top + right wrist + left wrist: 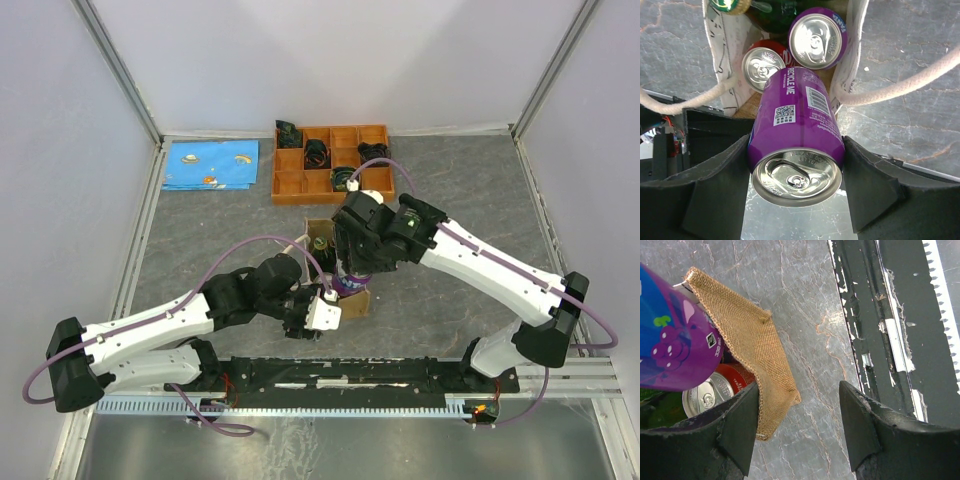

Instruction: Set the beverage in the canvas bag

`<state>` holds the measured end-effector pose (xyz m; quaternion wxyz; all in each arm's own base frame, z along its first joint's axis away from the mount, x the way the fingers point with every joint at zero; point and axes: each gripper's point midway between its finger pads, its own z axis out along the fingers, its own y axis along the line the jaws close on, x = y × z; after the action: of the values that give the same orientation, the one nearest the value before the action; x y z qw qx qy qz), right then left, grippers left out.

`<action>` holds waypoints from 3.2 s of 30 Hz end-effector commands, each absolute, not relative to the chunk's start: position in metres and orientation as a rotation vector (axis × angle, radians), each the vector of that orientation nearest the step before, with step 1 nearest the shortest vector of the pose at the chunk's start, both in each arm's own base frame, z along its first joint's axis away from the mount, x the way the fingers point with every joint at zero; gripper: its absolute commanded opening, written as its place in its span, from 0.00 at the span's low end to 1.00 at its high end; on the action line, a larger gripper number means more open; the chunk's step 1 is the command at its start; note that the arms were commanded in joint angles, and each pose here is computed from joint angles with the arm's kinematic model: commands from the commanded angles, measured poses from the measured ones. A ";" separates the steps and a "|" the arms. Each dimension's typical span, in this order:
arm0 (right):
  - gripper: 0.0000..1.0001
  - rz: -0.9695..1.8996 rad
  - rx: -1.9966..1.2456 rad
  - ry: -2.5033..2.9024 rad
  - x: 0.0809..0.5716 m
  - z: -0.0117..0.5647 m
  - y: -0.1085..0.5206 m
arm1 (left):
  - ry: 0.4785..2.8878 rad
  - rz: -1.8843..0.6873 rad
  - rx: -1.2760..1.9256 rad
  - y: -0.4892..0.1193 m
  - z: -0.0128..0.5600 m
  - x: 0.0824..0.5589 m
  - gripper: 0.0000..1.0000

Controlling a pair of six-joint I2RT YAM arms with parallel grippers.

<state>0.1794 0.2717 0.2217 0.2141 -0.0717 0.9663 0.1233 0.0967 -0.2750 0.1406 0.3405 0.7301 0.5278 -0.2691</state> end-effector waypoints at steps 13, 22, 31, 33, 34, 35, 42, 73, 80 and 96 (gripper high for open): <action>0.00 0.197 -0.200 2.725 0.168 0.205 0.253 | 1.313 -0.740 1.951 -0.275 0.143 0.085 0.69; 0.00 -0.007 -0.253 2.739 0.171 0.206 0.236 | 1.317 -0.735 1.952 -0.274 0.142 0.085 0.69; 0.00 -0.125 -0.298 2.759 0.170 0.214 0.224 | 1.315 -0.732 1.956 -0.273 0.140 0.085 0.69; 0.00 -0.134 -0.300 2.767 0.168 0.214 0.222 | 1.313 -0.731 1.959 -0.273 0.140 0.085 0.69; 0.00 -0.136 -0.304 2.771 0.167 0.213 0.222 | 1.311 -0.729 1.957 -0.273 0.140 0.085 0.69; 0.00 -0.137 -0.310 2.778 0.166 0.212 0.222 | 1.310 -0.729 1.959 -0.273 0.140 0.085 0.69; 0.00 -0.111 -0.342 2.835 0.159 0.192 0.231 | 1.305 -0.728 1.960 -0.274 0.141 0.086 0.69; 0.42 -0.046 -0.416 2.905 0.159 0.145 0.263 | 1.305 -0.716 1.955 -0.272 0.141 0.086 0.69; 0.55 0.008 -0.416 2.898 0.158 0.149 0.267 | 1.310 -0.715 1.959 -0.271 0.139 0.086 0.69; 0.83 0.078 -0.404 2.858 0.162 0.163 0.272 | 1.312 -0.719 1.967 -0.272 0.138 0.086 0.69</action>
<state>0.1644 0.2714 0.1515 0.1209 -0.1356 0.9833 0.0061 0.0966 -0.2759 0.1426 0.3478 0.7353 0.5171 -0.2667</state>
